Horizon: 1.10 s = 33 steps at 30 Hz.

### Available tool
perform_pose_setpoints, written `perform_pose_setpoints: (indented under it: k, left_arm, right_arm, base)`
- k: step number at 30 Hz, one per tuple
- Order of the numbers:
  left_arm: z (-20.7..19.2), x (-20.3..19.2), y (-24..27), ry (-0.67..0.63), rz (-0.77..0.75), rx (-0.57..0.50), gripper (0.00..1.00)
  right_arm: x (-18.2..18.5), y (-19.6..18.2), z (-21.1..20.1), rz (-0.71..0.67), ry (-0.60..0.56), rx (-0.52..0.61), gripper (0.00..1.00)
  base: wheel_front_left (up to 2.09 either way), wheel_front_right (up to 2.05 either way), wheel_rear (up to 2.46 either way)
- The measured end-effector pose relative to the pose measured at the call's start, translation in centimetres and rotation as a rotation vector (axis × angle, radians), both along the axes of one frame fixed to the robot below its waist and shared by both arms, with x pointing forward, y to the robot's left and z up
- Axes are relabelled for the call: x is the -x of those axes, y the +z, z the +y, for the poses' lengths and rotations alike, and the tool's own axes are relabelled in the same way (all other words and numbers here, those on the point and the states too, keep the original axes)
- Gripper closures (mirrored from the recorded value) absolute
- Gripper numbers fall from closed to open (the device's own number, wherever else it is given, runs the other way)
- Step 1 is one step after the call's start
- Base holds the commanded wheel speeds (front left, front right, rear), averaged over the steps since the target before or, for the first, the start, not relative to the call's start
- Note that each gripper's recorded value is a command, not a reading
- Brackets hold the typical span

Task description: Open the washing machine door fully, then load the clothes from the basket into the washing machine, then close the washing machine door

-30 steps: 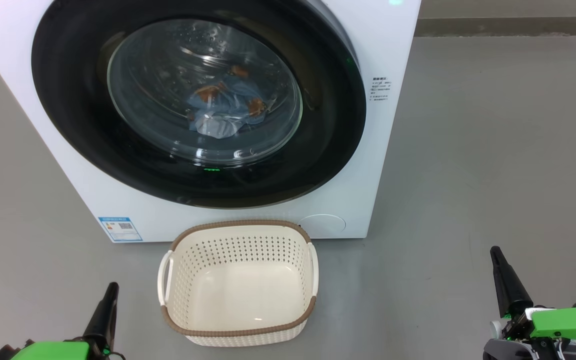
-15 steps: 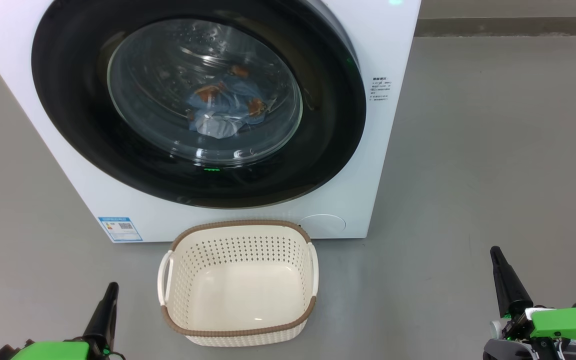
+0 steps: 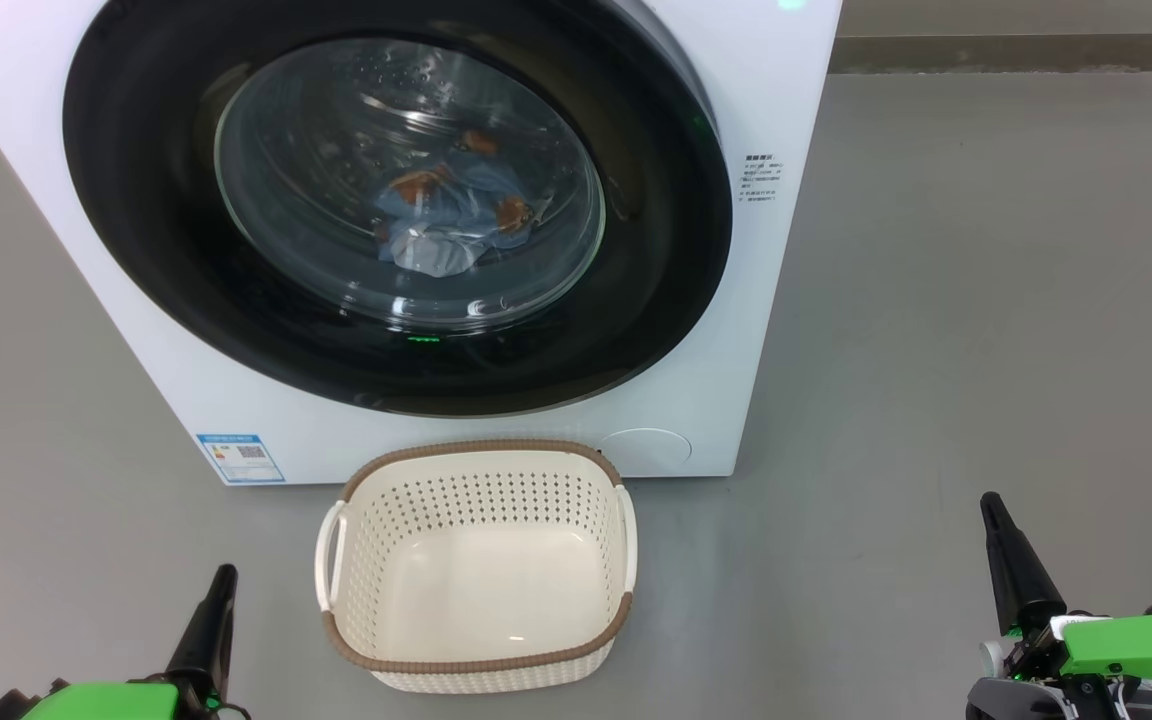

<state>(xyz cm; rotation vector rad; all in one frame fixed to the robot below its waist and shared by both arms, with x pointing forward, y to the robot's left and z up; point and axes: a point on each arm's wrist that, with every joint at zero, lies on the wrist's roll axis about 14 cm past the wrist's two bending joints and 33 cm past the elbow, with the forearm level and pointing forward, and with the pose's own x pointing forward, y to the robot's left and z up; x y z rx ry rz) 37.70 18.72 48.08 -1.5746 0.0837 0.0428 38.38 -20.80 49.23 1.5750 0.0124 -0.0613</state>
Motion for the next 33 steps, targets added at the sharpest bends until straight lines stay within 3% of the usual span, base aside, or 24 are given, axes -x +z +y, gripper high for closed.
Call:
perform_pose_setpoints:
  k: [33]
  left_arm:
    - [0.01,0.00,0.01,0.001,0.000,0.000,1.00]
  right_arm:
    - [0.00,0.00,0.00,0.000,0.000,0.000,1.00]
  base:
    - [0.00,0.00,0.00]
